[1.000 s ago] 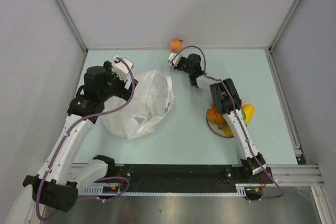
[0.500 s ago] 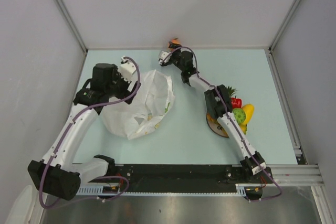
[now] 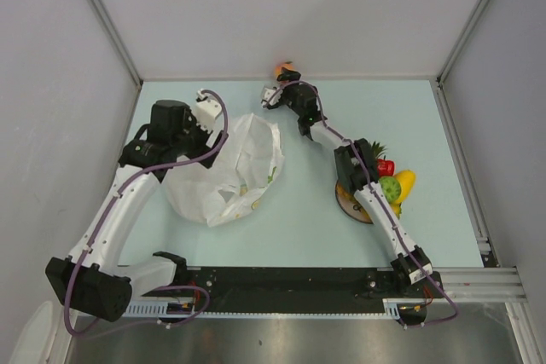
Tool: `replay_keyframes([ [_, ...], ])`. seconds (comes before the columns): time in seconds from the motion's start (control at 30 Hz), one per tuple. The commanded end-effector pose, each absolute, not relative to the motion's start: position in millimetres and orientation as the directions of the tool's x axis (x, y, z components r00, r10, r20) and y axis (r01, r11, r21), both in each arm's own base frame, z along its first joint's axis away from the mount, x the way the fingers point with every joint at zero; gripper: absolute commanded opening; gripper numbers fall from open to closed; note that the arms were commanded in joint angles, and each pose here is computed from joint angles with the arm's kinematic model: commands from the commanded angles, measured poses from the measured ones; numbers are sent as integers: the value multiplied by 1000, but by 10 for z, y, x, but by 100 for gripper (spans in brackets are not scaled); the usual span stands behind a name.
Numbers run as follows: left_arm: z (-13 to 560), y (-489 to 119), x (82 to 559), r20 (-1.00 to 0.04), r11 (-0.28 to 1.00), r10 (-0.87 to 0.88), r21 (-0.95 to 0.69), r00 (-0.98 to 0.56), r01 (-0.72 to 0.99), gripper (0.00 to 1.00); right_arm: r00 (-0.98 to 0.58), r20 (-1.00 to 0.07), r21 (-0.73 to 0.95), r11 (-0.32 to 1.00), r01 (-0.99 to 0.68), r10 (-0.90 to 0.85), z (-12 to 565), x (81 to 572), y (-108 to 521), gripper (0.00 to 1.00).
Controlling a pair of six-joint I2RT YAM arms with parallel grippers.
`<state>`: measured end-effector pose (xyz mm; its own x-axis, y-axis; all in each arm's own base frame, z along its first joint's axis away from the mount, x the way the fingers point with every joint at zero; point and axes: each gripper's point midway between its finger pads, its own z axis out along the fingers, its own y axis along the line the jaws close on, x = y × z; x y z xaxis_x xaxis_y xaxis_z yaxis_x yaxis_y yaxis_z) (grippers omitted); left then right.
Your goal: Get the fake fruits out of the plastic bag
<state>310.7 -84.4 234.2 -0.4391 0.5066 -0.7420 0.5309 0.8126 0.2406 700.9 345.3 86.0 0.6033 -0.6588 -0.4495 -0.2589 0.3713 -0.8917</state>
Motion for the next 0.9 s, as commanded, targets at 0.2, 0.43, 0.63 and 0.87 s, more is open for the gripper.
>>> replay_keyframes([
  [0.2, 2630, -893, 3215, -769, 807, 509, 270, -386, 525, 98, 601, -385, -916, 208, -344, -701, -84, 6984, 3369, 81],
  [0.43, 2669, -930, 3295, -773, 806, 514, 286, -371, 519, 98, 629, -372, -914, 153, -375, -683, -197, 6923, 3422, 58],
  [0.63, 2636, -958, 3271, -768, 800, 521, 286, -373, 528, 99, 645, -390, -913, 185, -364, -657, -54, 6901, 3495, 38],
  [0.87, 2620, -976, 3304, -771, 802, 518, 287, -371, 524, 98, 626, -401, -910, 213, -356, -669, 137, 6867, 3420, 5],
])
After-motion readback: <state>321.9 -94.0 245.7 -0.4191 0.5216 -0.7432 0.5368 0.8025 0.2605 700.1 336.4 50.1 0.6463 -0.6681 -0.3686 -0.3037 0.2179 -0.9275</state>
